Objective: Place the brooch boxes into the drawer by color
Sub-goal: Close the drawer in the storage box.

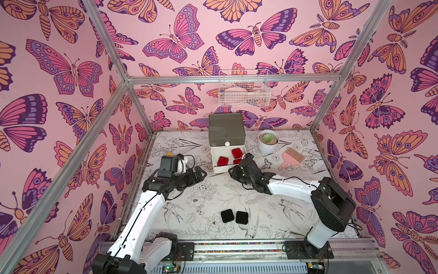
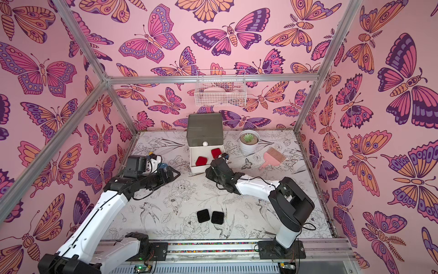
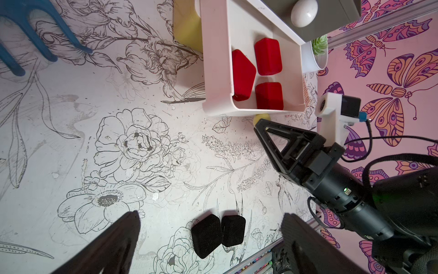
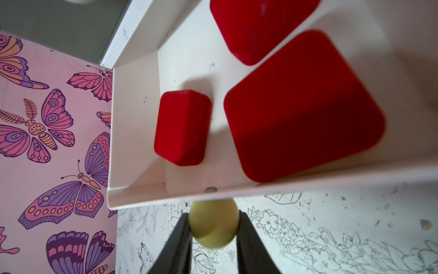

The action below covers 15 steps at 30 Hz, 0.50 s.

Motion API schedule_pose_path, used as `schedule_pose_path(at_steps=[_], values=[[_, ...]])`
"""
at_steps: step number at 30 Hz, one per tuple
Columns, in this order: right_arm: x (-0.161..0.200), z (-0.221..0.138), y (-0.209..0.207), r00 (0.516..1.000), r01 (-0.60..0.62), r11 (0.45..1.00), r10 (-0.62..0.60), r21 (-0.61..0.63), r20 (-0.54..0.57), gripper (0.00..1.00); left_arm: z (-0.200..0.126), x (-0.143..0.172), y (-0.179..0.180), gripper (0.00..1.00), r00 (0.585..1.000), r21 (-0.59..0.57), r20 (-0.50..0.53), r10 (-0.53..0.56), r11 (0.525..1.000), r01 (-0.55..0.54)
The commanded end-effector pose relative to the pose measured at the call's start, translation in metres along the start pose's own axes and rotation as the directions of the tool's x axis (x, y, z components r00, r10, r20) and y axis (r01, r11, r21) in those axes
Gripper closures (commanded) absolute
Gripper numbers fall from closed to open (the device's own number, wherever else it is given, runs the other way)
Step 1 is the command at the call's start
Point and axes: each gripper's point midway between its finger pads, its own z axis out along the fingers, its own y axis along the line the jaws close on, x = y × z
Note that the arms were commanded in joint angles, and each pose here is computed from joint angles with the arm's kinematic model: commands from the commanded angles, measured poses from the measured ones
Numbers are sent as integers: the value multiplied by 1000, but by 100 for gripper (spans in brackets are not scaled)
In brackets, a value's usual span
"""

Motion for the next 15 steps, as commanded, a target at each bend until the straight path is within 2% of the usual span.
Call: schedule_pose_path(at_steps=[1, 10, 15], values=[[-24, 9, 5, 999, 20, 1000, -20, 8, 29, 69, 1, 4, 1, 0, 1000, 3, -19, 6, 1000, -6], [-46, 36, 18, 999, 17, 1000, -15, -26, 46, 68, 4, 4, 3, 0, 1000, -6, -27, 0, 1000, -1], [-63, 51, 14, 996, -26, 999, 29, -32, 80, 68, 6, 4, 5, 0, 999, -11, -36, 1, 1000, -1]])
